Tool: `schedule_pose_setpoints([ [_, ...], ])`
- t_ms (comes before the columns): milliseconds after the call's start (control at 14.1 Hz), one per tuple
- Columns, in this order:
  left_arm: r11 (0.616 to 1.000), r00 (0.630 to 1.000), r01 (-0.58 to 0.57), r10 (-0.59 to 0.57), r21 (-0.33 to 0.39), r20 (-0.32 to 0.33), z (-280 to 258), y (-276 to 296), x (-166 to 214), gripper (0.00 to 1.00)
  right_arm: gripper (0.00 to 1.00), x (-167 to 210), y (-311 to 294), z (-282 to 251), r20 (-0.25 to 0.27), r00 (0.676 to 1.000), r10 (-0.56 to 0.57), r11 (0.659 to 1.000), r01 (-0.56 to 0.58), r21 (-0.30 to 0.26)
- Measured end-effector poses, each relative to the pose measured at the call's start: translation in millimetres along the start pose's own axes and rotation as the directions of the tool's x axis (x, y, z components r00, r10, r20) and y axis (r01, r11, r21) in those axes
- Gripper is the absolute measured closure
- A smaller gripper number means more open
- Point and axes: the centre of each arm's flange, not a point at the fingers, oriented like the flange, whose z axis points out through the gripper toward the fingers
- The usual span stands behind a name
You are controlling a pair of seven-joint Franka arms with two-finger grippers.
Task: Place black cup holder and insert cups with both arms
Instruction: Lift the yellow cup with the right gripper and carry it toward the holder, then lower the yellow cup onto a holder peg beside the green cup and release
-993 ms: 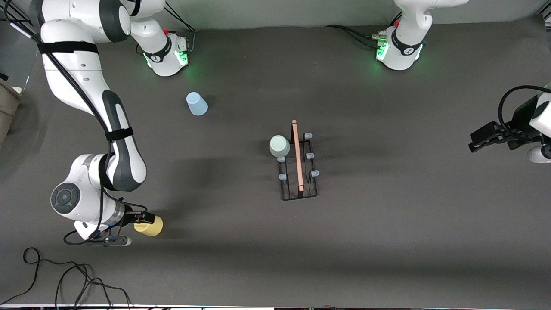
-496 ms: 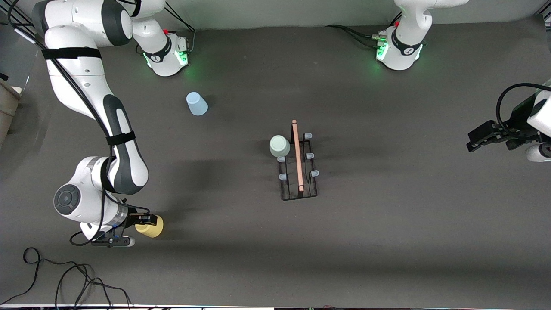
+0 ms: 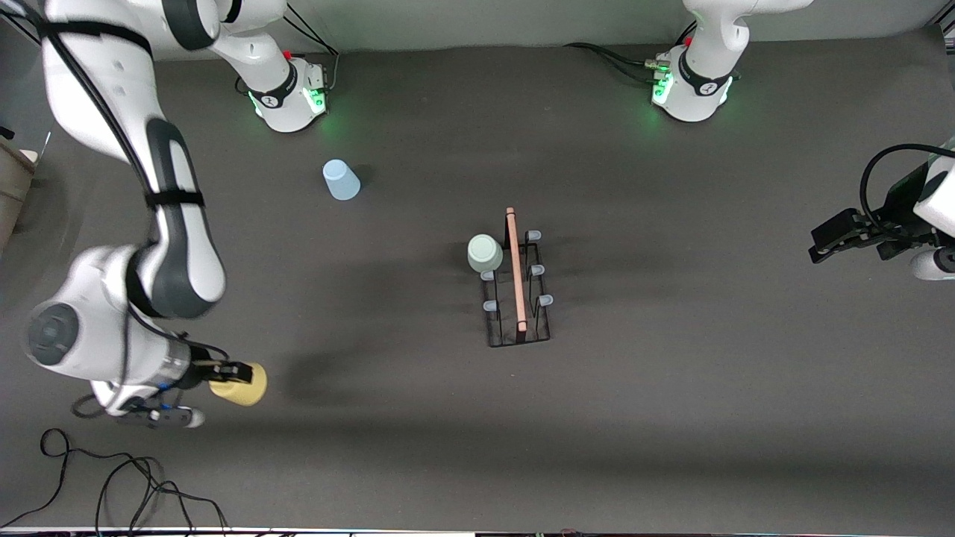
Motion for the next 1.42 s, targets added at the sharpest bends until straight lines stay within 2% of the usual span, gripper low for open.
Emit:
schedule_pose_setpoints([
  [213, 1.000, 1.000, -0.004, 0.004, 0.021, 0.001, 1.3, -1.4, 0.4, 0.00, 0.33, -30.9, -56.7, -60.6, 0.025, 0.995, 0.098, 0.995, -0.098, -0.009],
  [426, 1.000, 1.000, -0.009, 0.009, 0.022, 0.004, 2.1, 1.4, 0.2, 0.00, 0.33, -61.8, -138.0, -88.0, 0.021, 0.963, 0.270, 0.963, -0.270, -0.011],
  [780, 1.000, 1.000, -0.014, 0.014, 0.023, 0.009, 3.4, 4.4, -0.2, 0.00, 0.33, -126.8, -273.6, -92.1, 0.011, 0.835, 0.551, 0.835, -0.551, -0.006],
  [1064, 1.000, 1.000, -0.012, 0.011, 0.025, 0.022, 5.4, 3.3, -1.0, 0.00, 0.33, -161.5, -348.6, -72.7, 0.002, 0.737, 0.676, 0.737, -0.676, 0.005],
  [1206, 1.000, 0.999, -0.004, 0.003, 0.028, 0.035, 9.6, -1.5, -0.2, 0.00, 0.33, -172.2, -381.0, -56.5, 0.015, 0.704, 0.710, 0.703, -0.710, 0.039],
  [1418, 0.999, 0.998, 0.008, -0.010, 0.032, 0.062, 19.0, -8.7, 1.9, 0.00, 0.33, -180.1, -413.1, -25.6, 0.045, 0.676, 0.736, 0.671, -0.737, 0.082],
])
